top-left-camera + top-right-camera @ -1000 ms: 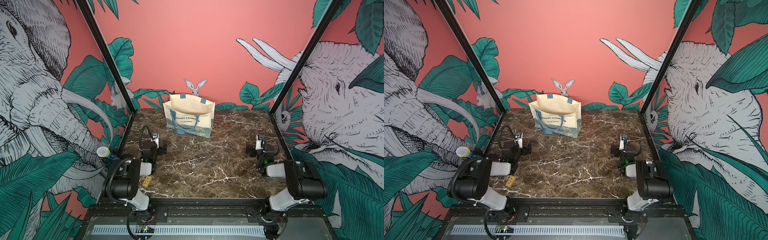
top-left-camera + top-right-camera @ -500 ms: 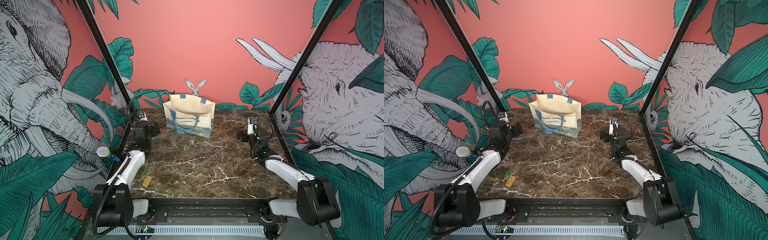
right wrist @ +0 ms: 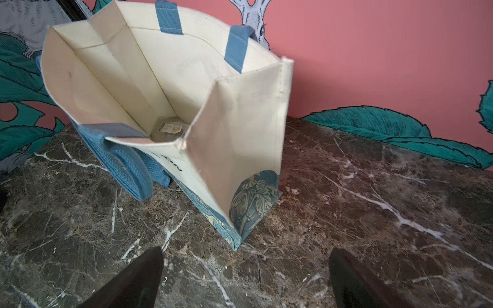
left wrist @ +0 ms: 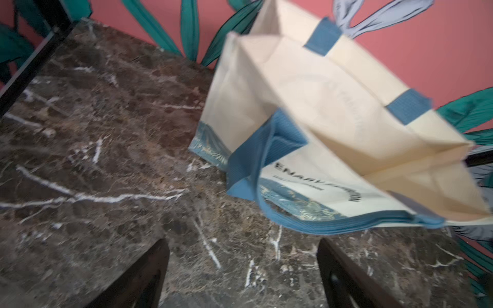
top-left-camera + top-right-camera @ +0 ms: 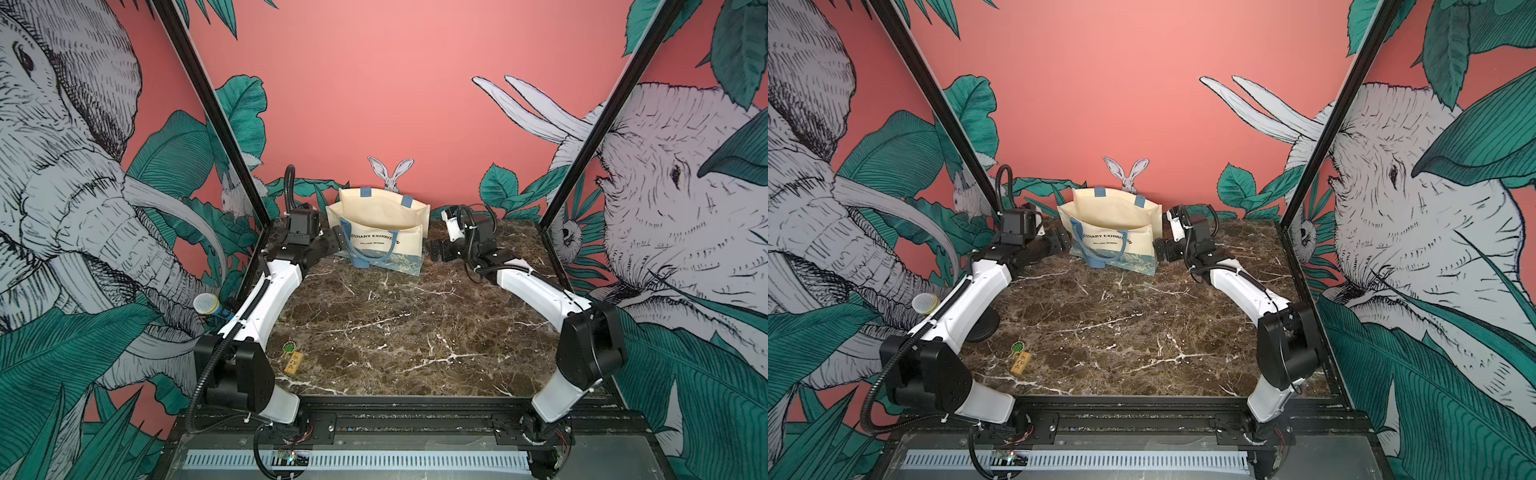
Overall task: Take out the compass set from the canvas bag
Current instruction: Adjust the canvas bag at the center of the board.
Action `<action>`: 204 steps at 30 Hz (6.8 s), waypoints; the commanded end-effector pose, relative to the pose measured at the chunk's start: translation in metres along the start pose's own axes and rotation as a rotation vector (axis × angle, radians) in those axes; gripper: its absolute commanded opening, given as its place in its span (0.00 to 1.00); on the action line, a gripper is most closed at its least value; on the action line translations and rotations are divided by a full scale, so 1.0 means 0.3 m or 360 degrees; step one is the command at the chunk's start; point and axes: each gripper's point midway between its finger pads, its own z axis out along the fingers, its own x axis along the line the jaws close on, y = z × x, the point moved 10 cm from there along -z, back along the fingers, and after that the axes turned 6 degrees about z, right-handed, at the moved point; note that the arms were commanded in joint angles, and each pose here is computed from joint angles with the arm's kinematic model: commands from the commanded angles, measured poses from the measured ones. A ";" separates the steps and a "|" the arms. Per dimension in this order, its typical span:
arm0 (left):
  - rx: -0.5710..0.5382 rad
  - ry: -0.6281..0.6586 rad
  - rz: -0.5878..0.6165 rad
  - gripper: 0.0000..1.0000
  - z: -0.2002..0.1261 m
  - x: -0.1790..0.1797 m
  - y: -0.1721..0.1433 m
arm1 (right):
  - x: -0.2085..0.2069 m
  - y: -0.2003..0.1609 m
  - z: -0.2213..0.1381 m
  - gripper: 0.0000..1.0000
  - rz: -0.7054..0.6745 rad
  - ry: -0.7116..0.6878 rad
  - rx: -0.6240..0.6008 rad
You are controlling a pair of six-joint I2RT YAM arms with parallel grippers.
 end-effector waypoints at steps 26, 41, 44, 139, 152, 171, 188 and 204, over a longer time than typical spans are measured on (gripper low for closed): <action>0.0344 -0.0094 -0.0091 0.47 0.267 -0.117 0.085 | 0.027 -0.017 -0.089 0.99 -0.0135 -0.0031 0.0097; 0.0287 -0.0390 0.0204 0.00 0.126 -0.141 0.052 | 0.031 0.068 -0.285 0.99 -0.0091 -0.0309 0.0088; 0.0290 -0.0518 0.0306 0.00 0.073 -0.157 0.047 | 0.040 0.086 -0.318 0.99 -0.0078 -0.0302 0.0147; 0.0847 -0.0957 0.1077 0.00 -0.234 -0.452 -0.115 | 0.201 0.087 -0.389 0.81 -0.1321 0.0329 -0.0095; 0.0825 -0.0935 0.1120 0.00 -0.264 -0.442 -0.117 | 0.161 0.053 -0.154 0.40 -0.1079 0.0561 0.0169; 0.0862 -0.0651 0.1245 0.55 -0.274 -0.331 -0.248 | 0.136 0.013 -0.246 0.00 -0.0718 0.0346 0.0170; 0.0815 -0.0618 0.1405 0.06 -0.244 -0.391 -0.268 | 0.129 0.008 -0.266 0.00 -0.0714 0.0295 0.0145; 0.0308 -0.0671 0.1581 0.00 -0.297 -0.487 -0.088 | 0.294 0.049 -0.511 0.46 -0.1119 0.0496 -0.0410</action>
